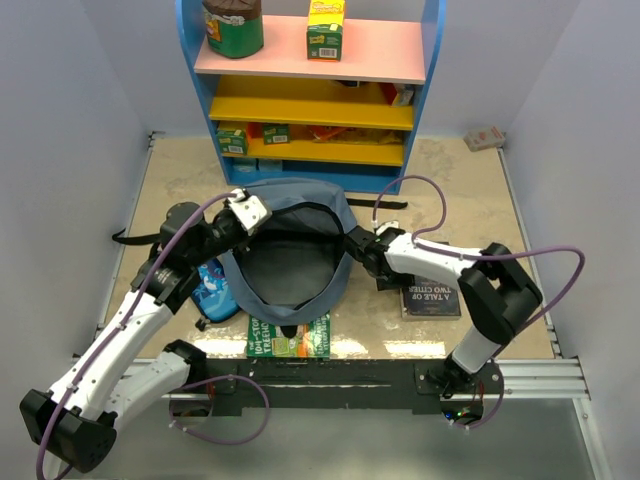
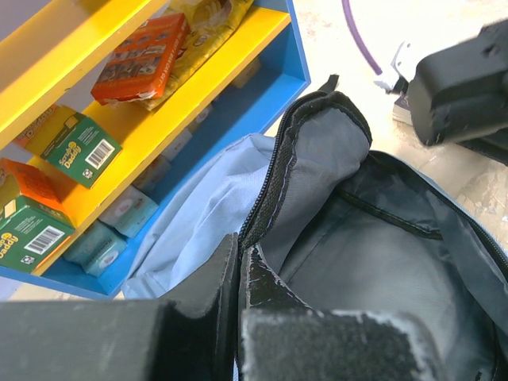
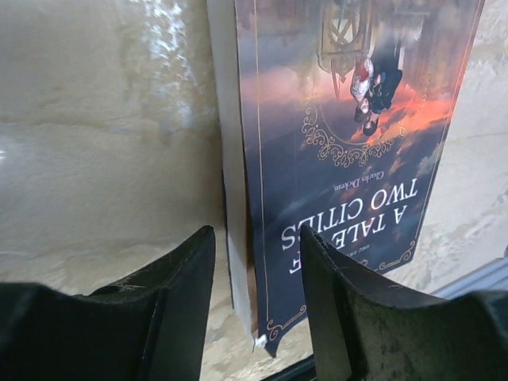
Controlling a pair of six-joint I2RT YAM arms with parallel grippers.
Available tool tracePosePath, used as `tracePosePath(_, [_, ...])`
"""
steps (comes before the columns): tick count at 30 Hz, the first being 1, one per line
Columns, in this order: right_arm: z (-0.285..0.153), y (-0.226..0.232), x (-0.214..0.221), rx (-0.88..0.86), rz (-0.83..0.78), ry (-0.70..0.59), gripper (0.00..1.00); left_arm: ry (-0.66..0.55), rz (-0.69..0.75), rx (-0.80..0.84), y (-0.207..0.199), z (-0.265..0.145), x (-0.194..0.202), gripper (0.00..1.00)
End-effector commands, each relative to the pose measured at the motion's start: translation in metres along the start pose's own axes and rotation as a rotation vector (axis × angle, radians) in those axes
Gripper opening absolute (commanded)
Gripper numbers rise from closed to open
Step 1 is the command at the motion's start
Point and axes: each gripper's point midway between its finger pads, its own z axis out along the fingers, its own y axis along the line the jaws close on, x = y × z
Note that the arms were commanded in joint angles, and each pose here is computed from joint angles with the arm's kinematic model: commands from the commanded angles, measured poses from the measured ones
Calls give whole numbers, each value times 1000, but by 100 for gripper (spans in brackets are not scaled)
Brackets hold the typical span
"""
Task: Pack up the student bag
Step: Adjust the book at the center of the board.
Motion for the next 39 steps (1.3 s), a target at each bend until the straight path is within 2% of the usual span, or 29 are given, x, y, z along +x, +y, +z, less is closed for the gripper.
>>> tracePosePath(1, [-2,-11,-12,79,-2,-36,49,-104,24,-14,4,-4,-29,0])
tracePosePath(13, [-14,-23,-20,107,56,-75,49,-102,18,1,2,-2,-28,0])
tracePosePath(39, [1,-23,-15,174,40,-70,47,-98,10,7,-1,-2,-24,0])
